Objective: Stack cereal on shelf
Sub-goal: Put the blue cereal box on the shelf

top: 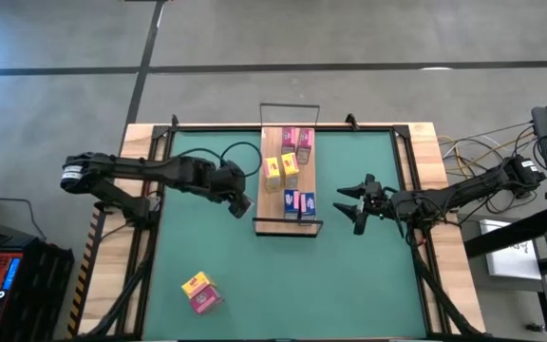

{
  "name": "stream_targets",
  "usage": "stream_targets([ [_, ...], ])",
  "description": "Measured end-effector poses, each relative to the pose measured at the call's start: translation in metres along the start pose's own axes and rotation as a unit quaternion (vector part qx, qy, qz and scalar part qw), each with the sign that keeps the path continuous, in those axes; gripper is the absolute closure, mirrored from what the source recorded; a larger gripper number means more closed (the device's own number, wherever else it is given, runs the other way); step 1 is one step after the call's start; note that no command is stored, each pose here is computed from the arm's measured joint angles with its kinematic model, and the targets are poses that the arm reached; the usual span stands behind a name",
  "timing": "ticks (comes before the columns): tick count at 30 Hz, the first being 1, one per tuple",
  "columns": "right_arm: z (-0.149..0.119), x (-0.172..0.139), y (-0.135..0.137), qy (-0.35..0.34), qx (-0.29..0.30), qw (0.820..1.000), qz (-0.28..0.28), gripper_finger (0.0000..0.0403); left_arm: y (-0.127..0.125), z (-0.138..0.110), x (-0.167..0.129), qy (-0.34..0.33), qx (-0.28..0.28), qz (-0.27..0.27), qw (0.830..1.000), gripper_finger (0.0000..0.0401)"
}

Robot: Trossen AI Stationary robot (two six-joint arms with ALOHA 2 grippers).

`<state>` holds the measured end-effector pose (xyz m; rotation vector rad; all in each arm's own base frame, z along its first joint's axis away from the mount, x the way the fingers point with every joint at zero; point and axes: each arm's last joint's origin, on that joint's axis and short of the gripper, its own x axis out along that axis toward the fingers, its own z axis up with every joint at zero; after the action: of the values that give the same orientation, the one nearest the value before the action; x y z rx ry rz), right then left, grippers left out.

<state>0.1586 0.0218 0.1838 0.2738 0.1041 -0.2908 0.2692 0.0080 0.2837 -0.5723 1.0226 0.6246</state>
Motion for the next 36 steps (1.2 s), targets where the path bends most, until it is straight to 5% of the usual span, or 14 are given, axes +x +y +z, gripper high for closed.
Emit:
stream_targets([
  [24,0.0,0.0,0.0,0.0,0.0,1.0,0.0,0.0163,-0.019,0.013,-0.002,-0.085,0.159,-0.067,0.981,0.0116],
  [36,0.0,0.0,0.0,0.0,0.0,1.0,0.0,0.0163,-0.036,0.021,0.014,-0.065,0.259,-0.068,0.961,0.0116],
])
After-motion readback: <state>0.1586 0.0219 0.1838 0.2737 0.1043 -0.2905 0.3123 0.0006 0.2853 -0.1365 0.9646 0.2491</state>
